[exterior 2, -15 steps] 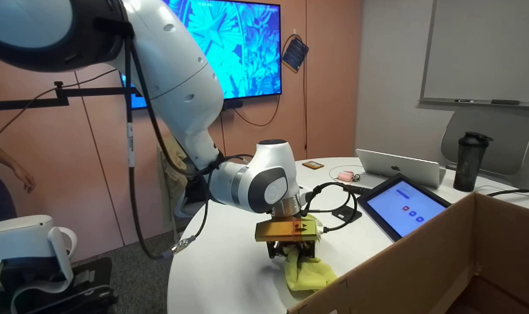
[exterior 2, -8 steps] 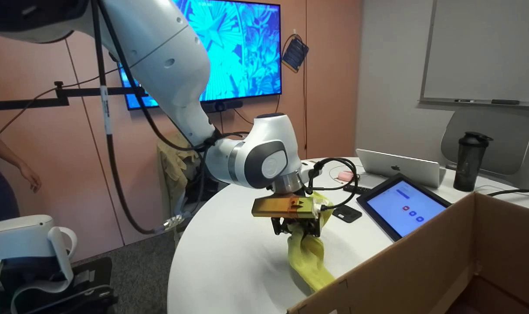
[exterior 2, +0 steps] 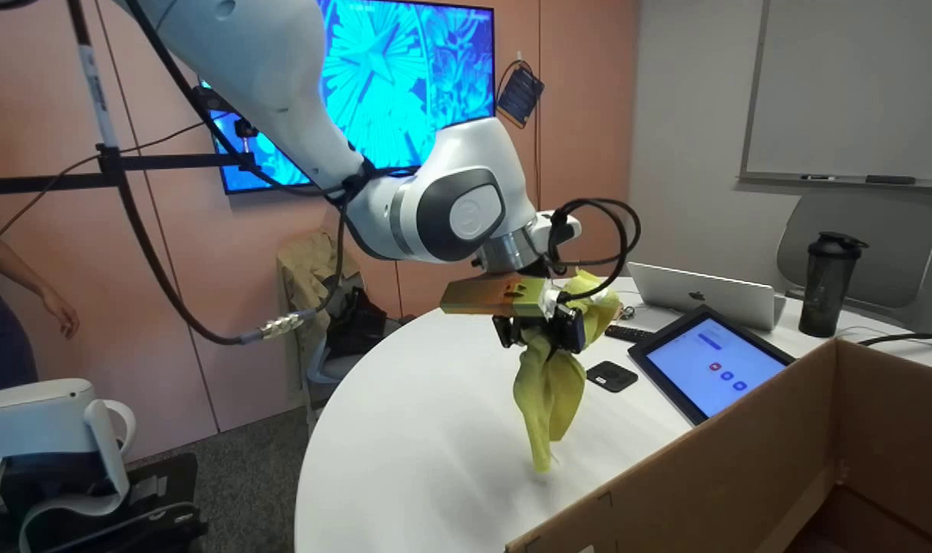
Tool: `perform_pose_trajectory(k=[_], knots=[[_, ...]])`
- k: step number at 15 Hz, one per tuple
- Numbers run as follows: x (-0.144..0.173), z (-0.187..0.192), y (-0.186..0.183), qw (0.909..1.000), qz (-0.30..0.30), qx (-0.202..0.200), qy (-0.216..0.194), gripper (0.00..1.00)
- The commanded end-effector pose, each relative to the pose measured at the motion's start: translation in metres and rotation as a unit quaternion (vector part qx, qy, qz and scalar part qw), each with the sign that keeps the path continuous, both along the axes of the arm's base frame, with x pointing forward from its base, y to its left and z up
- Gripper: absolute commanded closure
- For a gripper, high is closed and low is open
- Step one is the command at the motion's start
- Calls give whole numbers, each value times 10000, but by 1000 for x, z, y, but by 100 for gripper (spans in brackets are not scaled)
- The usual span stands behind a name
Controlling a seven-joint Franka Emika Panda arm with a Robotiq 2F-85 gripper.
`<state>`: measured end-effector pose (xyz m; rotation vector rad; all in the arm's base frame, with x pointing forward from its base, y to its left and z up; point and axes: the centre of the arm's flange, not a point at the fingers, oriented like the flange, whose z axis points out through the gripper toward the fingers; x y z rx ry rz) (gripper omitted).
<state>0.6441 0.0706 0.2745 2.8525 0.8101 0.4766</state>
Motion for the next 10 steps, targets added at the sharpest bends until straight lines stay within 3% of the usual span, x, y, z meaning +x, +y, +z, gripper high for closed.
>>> perform_pose_trajectory(k=[1, 6, 10], knots=[[-8, 58, -8, 9972, -596, 100, -446, 99], [2, 119, -45, 9835, -1504, 149, -992, 99], [11, 161, -90, 9590, -2478, 271, -1350, 100]])
